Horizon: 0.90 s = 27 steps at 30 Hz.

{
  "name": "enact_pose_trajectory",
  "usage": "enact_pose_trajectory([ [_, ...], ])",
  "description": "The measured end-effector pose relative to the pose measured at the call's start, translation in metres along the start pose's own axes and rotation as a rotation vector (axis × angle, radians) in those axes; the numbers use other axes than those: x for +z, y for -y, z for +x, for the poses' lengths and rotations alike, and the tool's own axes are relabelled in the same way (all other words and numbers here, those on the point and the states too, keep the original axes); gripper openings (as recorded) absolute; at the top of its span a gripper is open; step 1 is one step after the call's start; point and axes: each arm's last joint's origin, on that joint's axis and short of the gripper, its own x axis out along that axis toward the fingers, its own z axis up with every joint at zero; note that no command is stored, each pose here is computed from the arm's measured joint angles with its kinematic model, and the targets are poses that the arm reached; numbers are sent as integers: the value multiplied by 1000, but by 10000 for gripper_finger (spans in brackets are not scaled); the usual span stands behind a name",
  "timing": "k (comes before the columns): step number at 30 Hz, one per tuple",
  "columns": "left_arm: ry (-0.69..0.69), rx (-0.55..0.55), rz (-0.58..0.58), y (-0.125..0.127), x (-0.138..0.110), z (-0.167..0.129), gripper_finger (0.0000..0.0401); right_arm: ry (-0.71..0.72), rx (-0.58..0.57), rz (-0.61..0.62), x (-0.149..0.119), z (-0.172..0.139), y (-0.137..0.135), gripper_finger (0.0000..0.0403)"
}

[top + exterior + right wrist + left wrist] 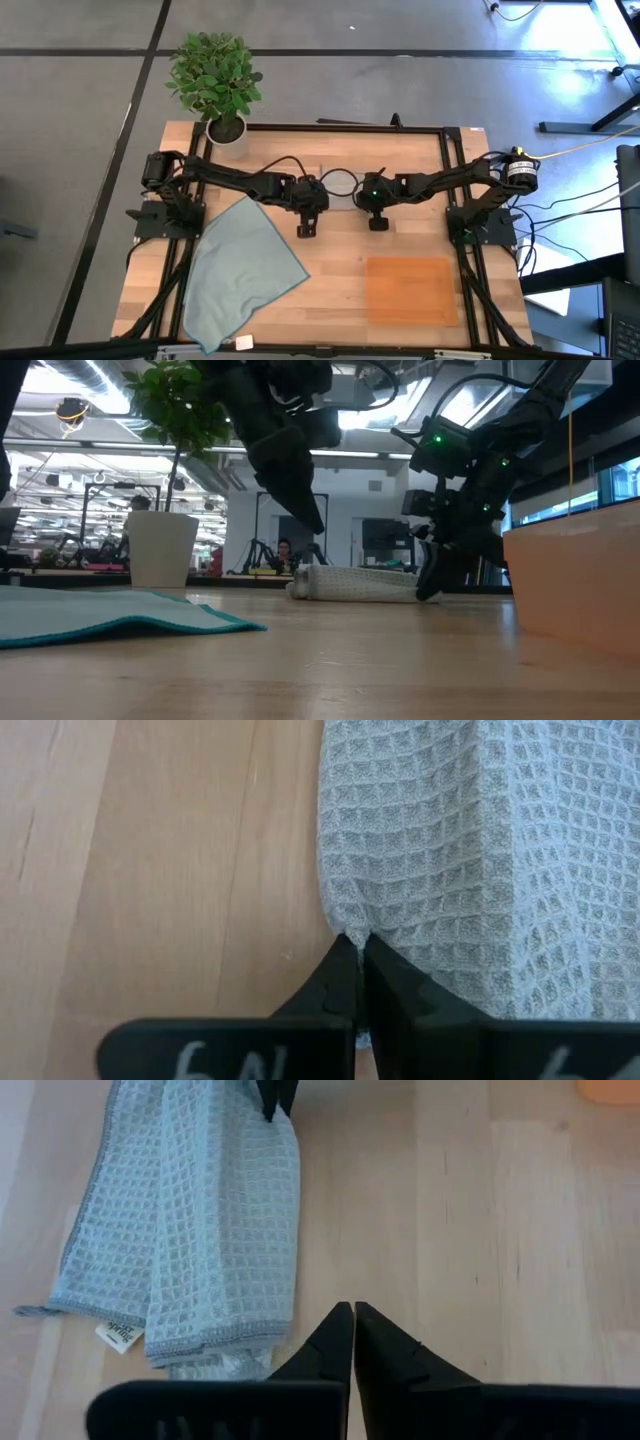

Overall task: Roll microfiber towels into tight, uniform cylinder then place into a basket
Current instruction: Roll the gray microfiber towel

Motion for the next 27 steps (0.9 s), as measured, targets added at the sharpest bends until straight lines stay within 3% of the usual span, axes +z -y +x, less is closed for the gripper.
enact_pose_trajectory([
  [12, 3, 5, 1, -1, 0, 1, 72, -1, 0, 0, 0, 0, 0, 10],
  [18, -45, 12, 87, 3, -7, 32, 78, -4, 5, 54, 0, 0, 0, 10],
  [27, -78, 210, 172, -2, -12, 54, 77, 7, 27, 77, 0, 0, -1, 10],
])
